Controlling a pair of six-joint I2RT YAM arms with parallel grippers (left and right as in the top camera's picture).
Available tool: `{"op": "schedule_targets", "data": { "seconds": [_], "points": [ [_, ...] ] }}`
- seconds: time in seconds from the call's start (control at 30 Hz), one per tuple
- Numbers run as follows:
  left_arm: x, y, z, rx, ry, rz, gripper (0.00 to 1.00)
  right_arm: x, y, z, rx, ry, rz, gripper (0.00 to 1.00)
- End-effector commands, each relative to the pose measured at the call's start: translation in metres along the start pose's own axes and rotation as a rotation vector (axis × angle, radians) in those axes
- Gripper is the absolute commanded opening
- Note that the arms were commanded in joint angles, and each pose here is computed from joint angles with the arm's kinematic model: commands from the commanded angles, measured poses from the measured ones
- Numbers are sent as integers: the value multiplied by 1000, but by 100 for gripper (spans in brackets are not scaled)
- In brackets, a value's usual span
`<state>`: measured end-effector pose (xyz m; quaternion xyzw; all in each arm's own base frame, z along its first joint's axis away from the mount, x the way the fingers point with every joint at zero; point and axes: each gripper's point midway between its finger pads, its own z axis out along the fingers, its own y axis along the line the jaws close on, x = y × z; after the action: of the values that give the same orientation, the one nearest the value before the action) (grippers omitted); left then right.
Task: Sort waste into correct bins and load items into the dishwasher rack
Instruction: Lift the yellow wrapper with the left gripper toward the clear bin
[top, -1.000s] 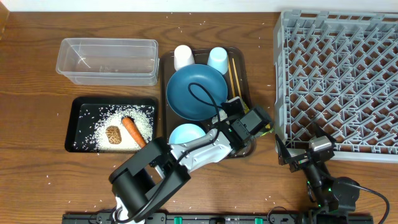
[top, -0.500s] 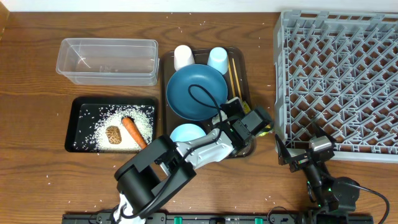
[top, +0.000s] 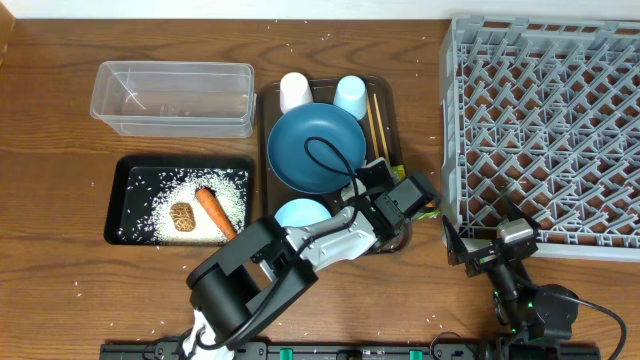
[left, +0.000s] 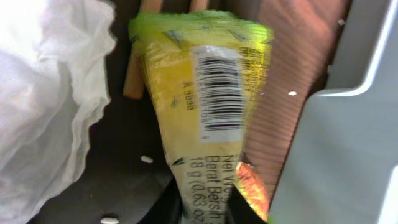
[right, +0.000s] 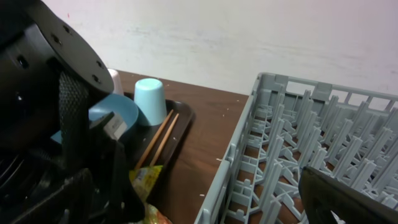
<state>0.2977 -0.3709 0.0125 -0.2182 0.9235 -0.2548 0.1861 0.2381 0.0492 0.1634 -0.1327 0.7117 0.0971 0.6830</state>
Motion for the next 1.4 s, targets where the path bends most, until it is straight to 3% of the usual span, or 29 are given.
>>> {"op": "schedule_targets", "data": {
  "seconds": [0.0,0.63,0.83,1.1,1.37],
  "points": [
    [-2,-1,-7,1,-1,44,13,2,-6,-1,26,6,-10,99],
    [-10,-33,-51,98,6,35,6,2,-6,-1,26,6,-10,99],
    [-30,-48,-76,146,-66,156,6,2,-6,-1,26,6,-10,99],
    [-114,-21,-130,28,-340,91,6,2,-6,-1,26,6,-10,99],
    [-220,43,-168,-96,-517,-120,6,2,-6,-1,26,6,-10,99]
  ]
}}
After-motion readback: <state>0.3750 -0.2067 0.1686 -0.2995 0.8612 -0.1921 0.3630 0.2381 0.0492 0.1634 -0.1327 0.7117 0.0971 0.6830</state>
